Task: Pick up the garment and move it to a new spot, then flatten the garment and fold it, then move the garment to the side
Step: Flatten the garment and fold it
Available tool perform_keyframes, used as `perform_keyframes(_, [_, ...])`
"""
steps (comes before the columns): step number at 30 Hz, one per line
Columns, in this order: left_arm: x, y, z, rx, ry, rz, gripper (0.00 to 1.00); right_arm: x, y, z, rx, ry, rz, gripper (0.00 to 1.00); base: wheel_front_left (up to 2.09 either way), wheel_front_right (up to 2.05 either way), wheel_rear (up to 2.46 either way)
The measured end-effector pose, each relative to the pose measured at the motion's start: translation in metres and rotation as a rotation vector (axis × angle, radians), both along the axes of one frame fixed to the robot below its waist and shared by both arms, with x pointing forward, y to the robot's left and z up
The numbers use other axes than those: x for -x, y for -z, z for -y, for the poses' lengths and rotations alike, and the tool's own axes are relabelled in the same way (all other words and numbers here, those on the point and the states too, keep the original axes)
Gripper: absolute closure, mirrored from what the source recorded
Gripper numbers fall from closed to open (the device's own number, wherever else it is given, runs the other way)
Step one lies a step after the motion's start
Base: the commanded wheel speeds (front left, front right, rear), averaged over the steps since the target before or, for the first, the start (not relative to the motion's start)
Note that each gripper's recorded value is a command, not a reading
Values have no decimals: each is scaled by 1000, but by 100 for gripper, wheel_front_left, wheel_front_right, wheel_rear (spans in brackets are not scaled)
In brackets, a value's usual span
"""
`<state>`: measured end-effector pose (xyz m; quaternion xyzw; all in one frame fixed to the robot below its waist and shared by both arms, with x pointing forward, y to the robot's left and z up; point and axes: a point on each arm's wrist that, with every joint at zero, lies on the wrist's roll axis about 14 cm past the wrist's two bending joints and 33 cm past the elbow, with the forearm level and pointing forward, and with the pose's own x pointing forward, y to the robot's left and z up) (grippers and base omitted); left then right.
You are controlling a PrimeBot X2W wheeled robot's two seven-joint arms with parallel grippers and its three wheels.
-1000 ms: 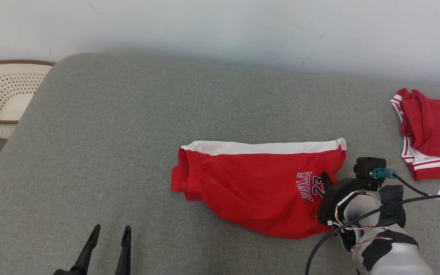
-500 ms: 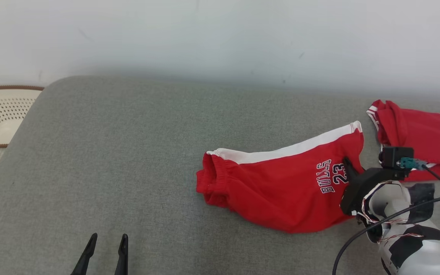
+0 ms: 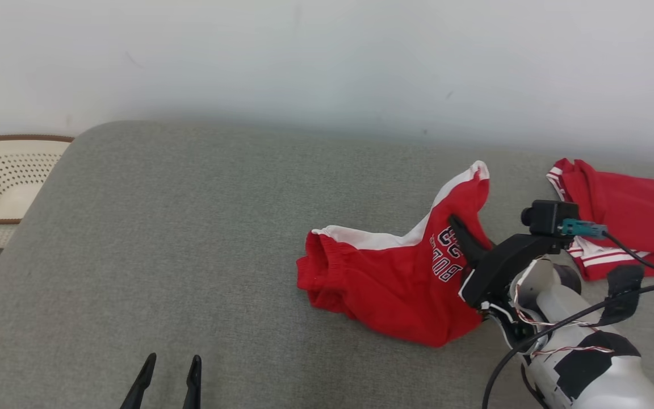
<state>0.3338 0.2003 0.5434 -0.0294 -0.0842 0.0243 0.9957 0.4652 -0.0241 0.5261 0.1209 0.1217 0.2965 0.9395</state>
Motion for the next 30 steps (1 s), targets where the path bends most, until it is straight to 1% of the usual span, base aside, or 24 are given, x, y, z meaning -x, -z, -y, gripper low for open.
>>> perform_keyframes(10, [11, 4, -3, 16, -20, -8, 0, 9, 15, -46, 20, -87, -70, 100, 0, 0, 0])
perform_keyframes(22, [18, 11, -6, 41, -41, -24, 0, 4, 30, -84, 53, -121, -118, 100, 0, 0, 0])
perform_keyframes(30, [17, 18, -4, 52, -41, -39, 0, 3, 44, -101, 74, -137, -145, 100, 0, 0, 0])
